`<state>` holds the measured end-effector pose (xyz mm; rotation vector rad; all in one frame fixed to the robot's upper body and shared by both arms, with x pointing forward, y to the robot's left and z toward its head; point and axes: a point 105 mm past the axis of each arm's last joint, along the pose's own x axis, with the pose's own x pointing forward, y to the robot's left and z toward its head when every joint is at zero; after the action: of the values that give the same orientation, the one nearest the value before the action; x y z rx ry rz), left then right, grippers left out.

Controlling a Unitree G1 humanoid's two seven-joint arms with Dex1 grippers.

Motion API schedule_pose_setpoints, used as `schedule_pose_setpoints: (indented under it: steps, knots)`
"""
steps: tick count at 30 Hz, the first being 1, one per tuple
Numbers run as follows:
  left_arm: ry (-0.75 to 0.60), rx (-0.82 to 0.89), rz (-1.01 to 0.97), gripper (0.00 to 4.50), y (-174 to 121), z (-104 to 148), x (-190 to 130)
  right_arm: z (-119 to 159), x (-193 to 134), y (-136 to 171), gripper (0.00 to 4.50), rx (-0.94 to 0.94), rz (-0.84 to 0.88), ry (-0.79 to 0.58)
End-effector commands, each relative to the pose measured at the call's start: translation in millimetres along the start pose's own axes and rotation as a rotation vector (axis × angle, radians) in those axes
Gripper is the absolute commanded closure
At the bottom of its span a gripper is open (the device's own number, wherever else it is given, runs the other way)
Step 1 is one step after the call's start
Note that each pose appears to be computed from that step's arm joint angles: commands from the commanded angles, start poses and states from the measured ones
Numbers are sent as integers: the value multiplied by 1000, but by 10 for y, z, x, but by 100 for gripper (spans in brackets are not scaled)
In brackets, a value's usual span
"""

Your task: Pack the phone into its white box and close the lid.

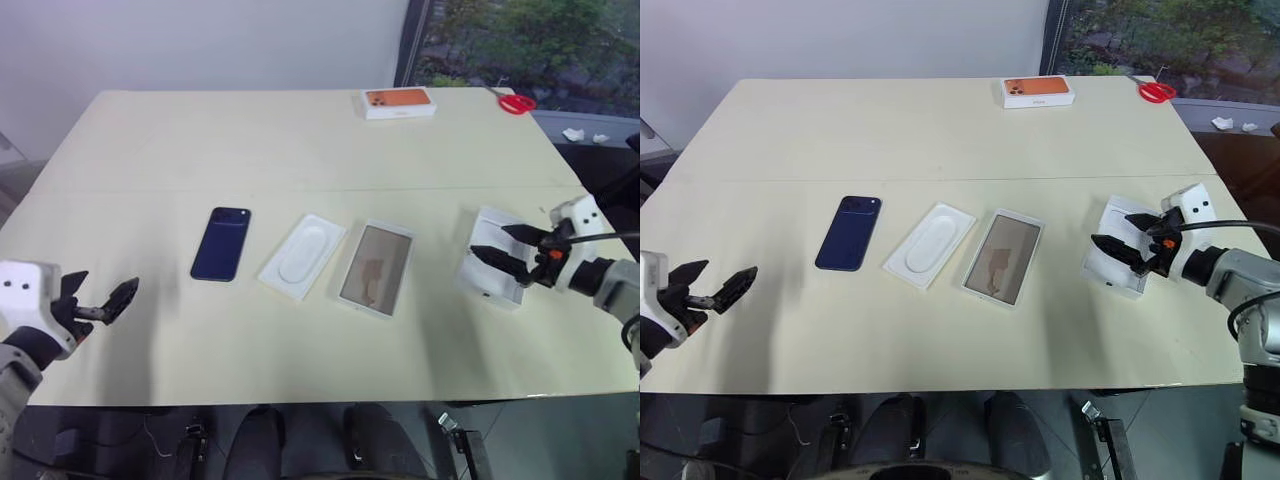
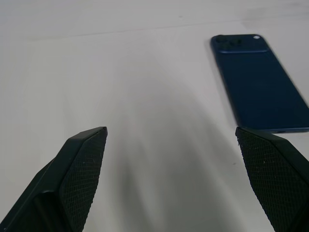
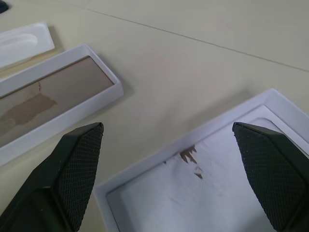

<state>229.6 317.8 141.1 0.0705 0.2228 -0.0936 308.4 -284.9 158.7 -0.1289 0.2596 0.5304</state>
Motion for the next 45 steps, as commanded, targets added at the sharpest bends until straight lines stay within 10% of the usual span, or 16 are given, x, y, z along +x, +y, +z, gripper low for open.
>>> schedule_pose_setpoints:
  steps: [1,32,45]
  knots:
    - [-31,22,29,2,36,97,-77,142,-44,-37,2,-49,-13,-26]
    - [-33,-14,-22,2,-108,61,90,213,204,167,2,-113,12,-72]
    - [-36,-40,-357,2,-907,191,395,230,294,517,2,-148,123,-76]
